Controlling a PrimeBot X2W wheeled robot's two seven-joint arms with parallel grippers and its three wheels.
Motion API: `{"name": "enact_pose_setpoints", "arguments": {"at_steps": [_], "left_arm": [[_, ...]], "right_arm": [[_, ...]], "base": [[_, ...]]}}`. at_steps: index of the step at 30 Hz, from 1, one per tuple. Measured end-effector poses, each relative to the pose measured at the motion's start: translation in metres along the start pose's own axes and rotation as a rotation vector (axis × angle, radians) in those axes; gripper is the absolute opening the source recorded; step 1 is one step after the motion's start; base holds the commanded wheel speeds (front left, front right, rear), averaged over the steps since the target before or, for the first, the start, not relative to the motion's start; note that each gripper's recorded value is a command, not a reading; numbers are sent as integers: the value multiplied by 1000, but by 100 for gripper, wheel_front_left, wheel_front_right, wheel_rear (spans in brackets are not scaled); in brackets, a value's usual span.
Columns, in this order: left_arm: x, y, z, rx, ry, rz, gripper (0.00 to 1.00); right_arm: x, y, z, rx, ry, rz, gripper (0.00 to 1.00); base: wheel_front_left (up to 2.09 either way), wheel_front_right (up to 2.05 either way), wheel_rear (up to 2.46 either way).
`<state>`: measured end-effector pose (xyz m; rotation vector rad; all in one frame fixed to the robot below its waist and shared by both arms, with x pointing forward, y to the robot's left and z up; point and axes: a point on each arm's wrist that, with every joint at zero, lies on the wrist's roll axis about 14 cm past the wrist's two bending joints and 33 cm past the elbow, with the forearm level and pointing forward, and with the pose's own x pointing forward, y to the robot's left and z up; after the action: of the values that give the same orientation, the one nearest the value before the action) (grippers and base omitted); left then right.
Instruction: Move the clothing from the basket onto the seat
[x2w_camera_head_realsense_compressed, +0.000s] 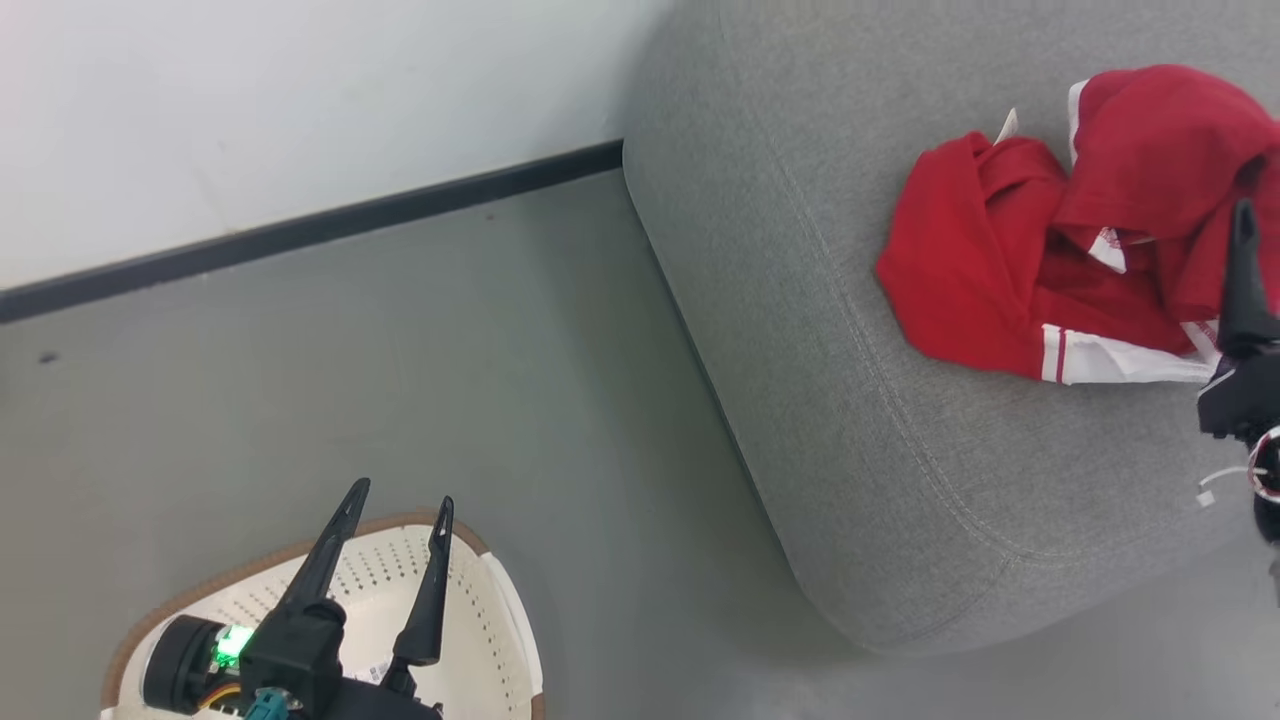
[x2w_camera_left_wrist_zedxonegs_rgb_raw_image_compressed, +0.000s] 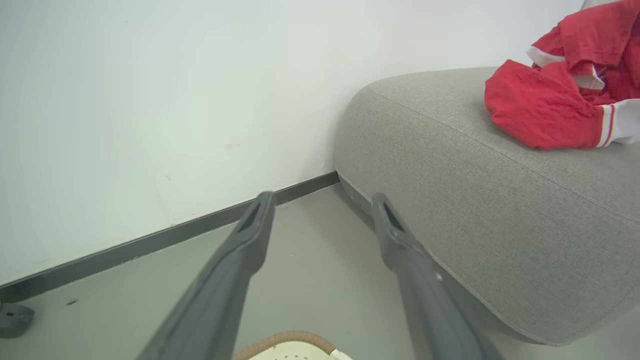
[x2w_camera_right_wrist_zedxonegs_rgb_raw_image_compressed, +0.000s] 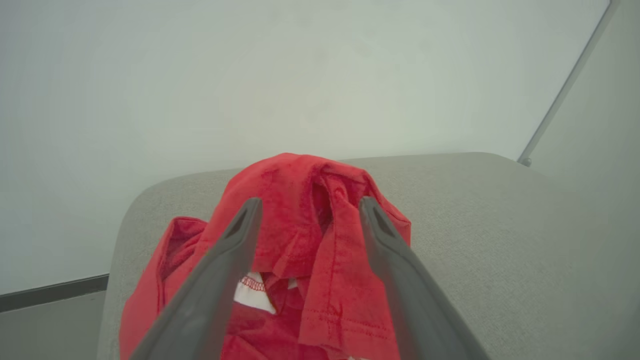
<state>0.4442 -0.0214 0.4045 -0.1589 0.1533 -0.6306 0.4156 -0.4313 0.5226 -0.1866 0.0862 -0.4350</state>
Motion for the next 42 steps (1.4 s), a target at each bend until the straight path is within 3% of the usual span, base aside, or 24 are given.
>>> {"name": "enact_pose_setpoints", "arguments": {"at_steps": [11, 22, 29, 42], "left_arm": [[-13, -8, 37, 34, -63, 35, 100], [-49, -10, 63, 73, -112, 107, 100], [-72, 2, 77, 97, -147, 183, 100], [-144, 44, 91, 132, -194, 439, 100]], "right_arm": [[-57, 36, 44, 73, -198, 109, 100], [-120, 84, 79, 269, -344, 283, 100], [-139, 120, 85, 355, -353, 404, 100], [-163, 185, 82, 445, -316, 590, 100]], "base": [[0, 0, 0], [0, 0, 0], [0, 0, 0], [0, 0, 0]]}}
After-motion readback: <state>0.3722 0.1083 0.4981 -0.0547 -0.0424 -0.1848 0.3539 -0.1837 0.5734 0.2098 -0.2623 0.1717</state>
